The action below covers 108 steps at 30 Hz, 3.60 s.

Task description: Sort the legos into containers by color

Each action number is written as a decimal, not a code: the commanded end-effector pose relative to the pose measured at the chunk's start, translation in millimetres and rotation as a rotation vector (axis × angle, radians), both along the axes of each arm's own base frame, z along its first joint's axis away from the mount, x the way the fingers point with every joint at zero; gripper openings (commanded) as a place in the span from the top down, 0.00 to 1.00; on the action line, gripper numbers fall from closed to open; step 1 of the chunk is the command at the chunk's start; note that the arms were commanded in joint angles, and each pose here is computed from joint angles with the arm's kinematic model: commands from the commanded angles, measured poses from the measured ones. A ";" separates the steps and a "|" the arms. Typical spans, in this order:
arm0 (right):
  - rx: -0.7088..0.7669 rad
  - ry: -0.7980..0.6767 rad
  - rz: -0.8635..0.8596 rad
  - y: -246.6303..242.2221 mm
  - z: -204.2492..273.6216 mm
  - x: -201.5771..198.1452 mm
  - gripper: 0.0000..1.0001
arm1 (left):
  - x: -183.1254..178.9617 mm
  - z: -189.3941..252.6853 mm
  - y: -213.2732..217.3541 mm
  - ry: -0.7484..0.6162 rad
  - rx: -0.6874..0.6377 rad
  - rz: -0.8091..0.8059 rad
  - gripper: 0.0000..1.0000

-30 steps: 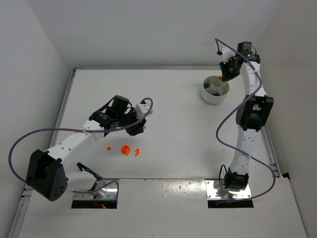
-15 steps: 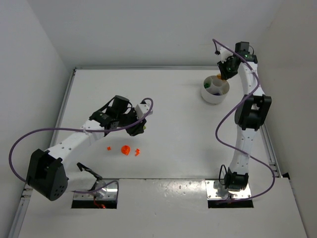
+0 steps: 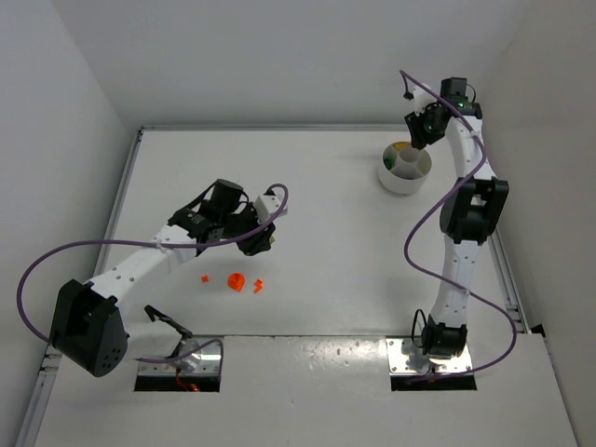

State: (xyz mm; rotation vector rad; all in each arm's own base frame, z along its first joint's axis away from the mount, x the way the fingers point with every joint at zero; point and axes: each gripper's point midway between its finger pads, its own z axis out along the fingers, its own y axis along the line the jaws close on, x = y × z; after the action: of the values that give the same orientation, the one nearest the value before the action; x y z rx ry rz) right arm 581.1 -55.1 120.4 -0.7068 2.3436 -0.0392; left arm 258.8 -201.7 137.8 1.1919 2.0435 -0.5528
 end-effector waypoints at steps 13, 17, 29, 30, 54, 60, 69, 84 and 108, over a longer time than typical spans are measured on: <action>0.819 0.250 0.468 201.8 100.6 -178.3 0.59 | -10.0 54.5 -27.3 0.096 -0.346 -0.105 1.00; 0.901 0.366 0.493 247.8 86.8 -217.9 0.54 | -17.6 61.3 -33.9 0.174 -0.433 -0.152 1.00; 1.043 0.559 0.671 346.8 86.6 -284.3 0.39 | -30.2 68.3 -37.5 0.278 -0.532 -0.203 0.99; 1.044 0.569 0.669 355.2 89.7 -291.5 0.39 | -30.2 68.3 -37.5 0.278 -0.532 -0.203 0.99; 0.924 0.516 0.921 409.1 91.7 -344.9 0.38 | -47.4 70.0 -40.1 0.370 -0.601 -0.290 1.00; 0.904 0.547 0.954 409.1 83.4 -356.8 0.38 | -47.3 70.0 -38.8 0.384 -0.612 -0.295 1.00; 0.904 0.547 0.954 409.2 83.4 -356.8 0.70 | -49.1 65.8 -38.7 0.404 -0.615 -0.296 1.00; 0.890 0.484 0.968 401.4 88.5 -358.6 0.94 | -53.1 52.6 -25.3 0.356 -0.550 -0.241 0.20; 0.812 0.476 0.940 392.5 72.5 -358.6 0.95 | -44.4 63.5 -5.3 0.370 -0.581 -0.256 0.23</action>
State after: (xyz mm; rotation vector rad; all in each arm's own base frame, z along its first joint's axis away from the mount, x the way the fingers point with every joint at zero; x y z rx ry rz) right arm 221.4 336.3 178.5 -1.3279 1.9892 1.5282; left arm 211.3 -206.1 187.7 1.0115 1.8997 -1.4520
